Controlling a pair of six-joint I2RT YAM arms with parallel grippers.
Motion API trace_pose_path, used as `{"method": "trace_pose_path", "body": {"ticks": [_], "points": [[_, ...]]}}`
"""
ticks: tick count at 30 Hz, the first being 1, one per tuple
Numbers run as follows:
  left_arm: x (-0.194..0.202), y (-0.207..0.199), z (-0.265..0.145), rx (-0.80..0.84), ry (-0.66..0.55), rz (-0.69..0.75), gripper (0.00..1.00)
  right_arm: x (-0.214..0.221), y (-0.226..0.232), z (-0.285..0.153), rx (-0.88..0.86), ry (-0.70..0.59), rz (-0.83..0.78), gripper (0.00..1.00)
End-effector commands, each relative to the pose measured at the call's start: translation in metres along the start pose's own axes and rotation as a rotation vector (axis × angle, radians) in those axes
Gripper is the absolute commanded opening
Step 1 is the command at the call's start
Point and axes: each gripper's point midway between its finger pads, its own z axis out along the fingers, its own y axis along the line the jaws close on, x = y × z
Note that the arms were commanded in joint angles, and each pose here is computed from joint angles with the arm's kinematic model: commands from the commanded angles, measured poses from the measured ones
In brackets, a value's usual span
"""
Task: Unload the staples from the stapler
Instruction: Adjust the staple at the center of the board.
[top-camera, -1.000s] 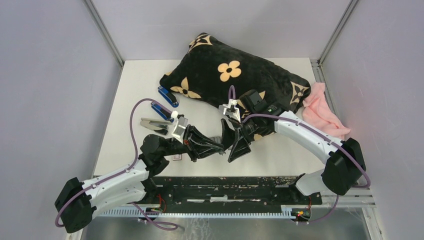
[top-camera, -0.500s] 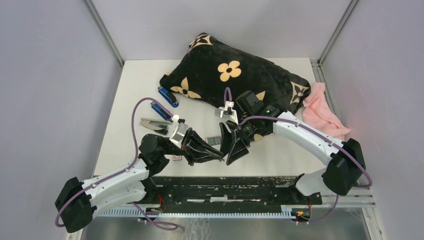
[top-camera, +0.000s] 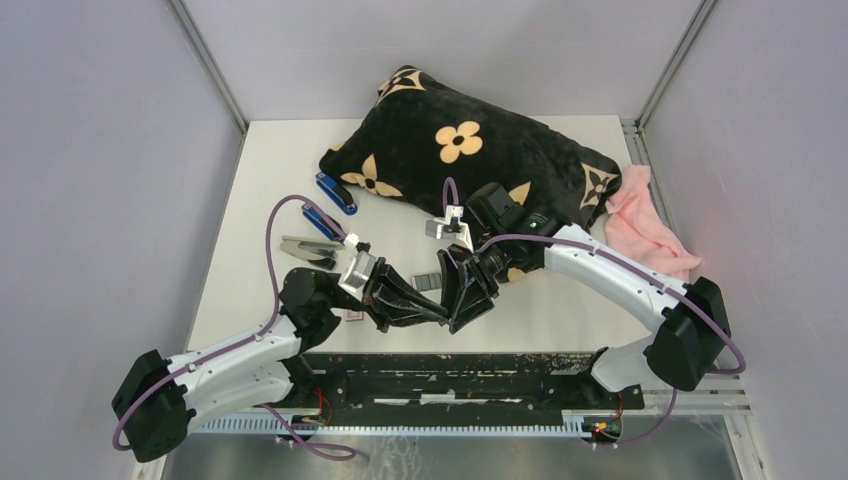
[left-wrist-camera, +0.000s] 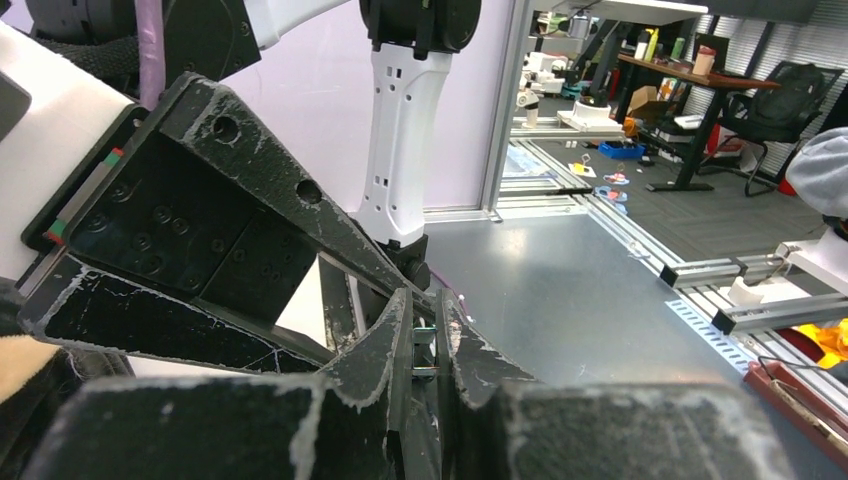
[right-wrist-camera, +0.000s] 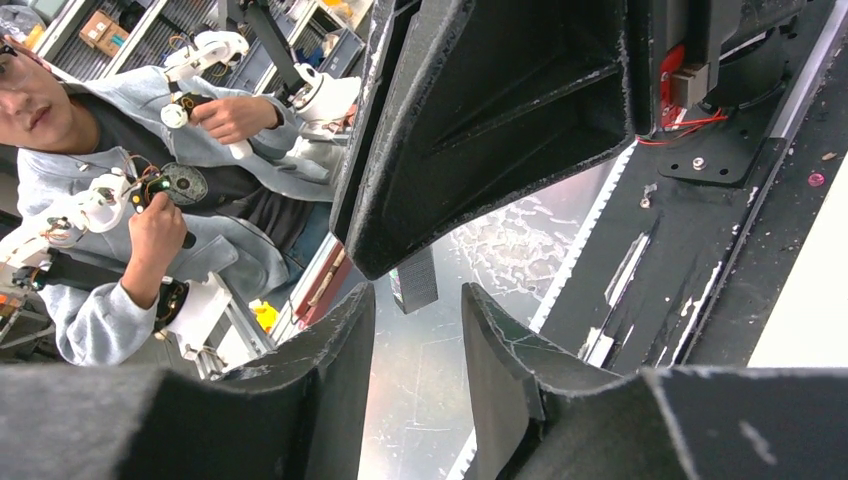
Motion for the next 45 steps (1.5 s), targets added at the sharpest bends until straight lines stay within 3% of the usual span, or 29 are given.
{"method": "trace_pose_path", "body": {"ticks": [1, 9, 15, 21, 25, 28, 31, 38, 42, 45], "points": [[-0.021, -0.007, 0.005, 0.057, -0.045, 0.122, 0.09, -0.014, 0.013, 0.002, -0.04, -0.006, -0.047, 0.41], [-0.018, -0.008, 0.004, 0.065, -0.047, 0.128, 0.1, -0.013, 0.011, 0.004, -0.045, -0.002, -0.034, 0.25], [-0.016, -0.004, 0.004, 0.048, -0.04, 0.123, 0.16, -0.013, 0.009, 0.005, -0.046, 0.001, -0.031, 0.22], [-0.015, 0.0, 0.004, 0.024, -0.035, 0.11, 0.39, -0.012, 0.008, 0.005, -0.046, 0.001, -0.028, 0.21], [-0.017, 0.002, 0.003, 0.003, -0.042, 0.104, 0.64, -0.012, 0.006, 0.005, -0.046, 0.0, -0.027, 0.2], [-0.02, 0.005, 0.002, -0.029, -0.051, 0.1, 0.77, -0.012, 0.005, 0.005, -0.045, 0.0, -0.029, 0.2], [-0.027, 0.019, -0.002, -0.139, -0.074, 0.114, 0.83, -0.011, 0.0, 0.005, -0.028, 0.002, -0.029, 0.2], [-0.066, 0.058, -0.052, -0.6, -0.188, 0.146, 0.85, -0.005, -0.036, -0.012, 0.175, 0.007, -0.049, 0.2], [-0.091, 0.059, -0.09, -0.807, -0.285, 0.108, 0.86, 0.003, -0.06, -0.039, 0.356, 0.054, -0.081, 0.2], [-0.104, 0.059, -0.112, -0.937, -0.312, 0.048, 0.92, 0.015, -0.087, -0.063, 0.555, 0.147, -0.117, 0.2]]}}
